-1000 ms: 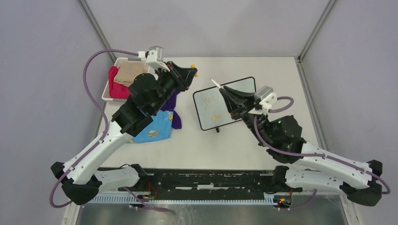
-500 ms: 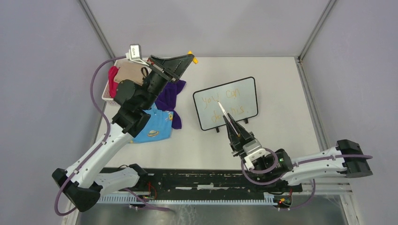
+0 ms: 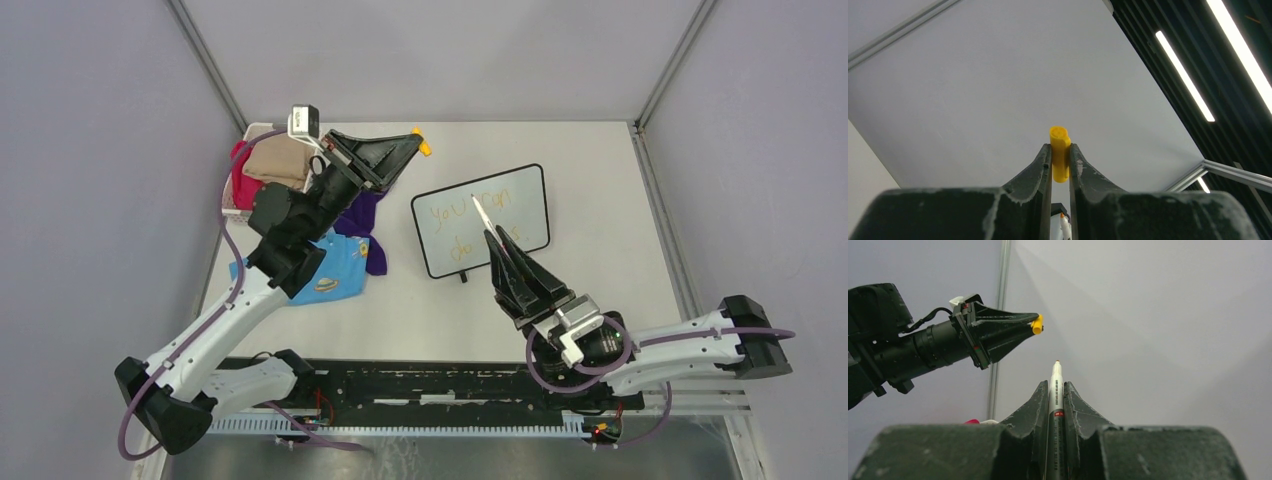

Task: Write a sentence on the whiteboard
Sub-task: Close the whiteboard marker at the center of the board.

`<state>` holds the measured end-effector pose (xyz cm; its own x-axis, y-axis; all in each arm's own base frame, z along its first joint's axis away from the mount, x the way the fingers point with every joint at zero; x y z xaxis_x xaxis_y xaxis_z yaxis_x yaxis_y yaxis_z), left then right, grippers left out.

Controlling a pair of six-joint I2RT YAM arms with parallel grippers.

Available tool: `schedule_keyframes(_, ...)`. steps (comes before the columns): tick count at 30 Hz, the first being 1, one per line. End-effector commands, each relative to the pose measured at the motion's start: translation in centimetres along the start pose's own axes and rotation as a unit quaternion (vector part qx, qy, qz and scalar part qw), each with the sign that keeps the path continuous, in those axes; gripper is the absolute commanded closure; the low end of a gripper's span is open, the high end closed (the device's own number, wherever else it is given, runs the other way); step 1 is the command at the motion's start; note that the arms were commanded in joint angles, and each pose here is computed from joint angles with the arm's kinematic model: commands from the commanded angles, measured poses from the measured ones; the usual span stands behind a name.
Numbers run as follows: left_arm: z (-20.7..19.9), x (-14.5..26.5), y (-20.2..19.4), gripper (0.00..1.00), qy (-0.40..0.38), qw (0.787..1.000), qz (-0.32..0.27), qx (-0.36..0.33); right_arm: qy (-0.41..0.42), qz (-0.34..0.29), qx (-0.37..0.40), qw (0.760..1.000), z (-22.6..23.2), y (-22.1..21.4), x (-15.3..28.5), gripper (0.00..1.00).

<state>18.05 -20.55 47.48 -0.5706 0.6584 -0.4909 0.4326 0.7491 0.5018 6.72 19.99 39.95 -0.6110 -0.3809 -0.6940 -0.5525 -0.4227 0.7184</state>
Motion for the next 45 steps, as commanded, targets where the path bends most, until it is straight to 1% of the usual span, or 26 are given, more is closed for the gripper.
schedule_keyframes(1, -1.9, 1.0, 0.2, 0.98, -0.042, 0.999, -0.002, 0.024, 0.004, -0.027, -0.035, 0.999, 0.7, 1.4, -1.3, 1.0)
schedule_keyframes(17, -2.7, 1.0, -1.8, 0.98, -0.057, 0.997, 0.023, 0.054, 0.008, -0.017, -0.034, 0.999, 2.1, 1.1, -2.0, 1.0)
schedule_keyframes(35, -2.7, 1.2, -3.5, 0.98, -0.057, 0.996, 0.042, 0.059, -0.005, -0.019, -0.039, 0.999, 2.0, 1.3, -2.3, 1.0)
schedule_keyframes(45, -2.8, 1.3, -3.7, 0.98, -0.054, 0.996, 0.044, 0.054, -0.012, -0.017, -0.036, 0.999, 1.8, 1.2, -2.2, 1.0)
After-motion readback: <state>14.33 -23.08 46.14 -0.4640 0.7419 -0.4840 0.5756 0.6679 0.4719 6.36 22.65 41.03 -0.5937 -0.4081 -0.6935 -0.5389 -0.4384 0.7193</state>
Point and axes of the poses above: each gripper's point midway between its finger pads, its own x axis back along the fingers, its own z axis along the line the jaws close on, y = z × x, the point moved 9 cm from there along x, back along the fingers, and after that the axes turned 12 degrees about -x, right-handed, at the moved point
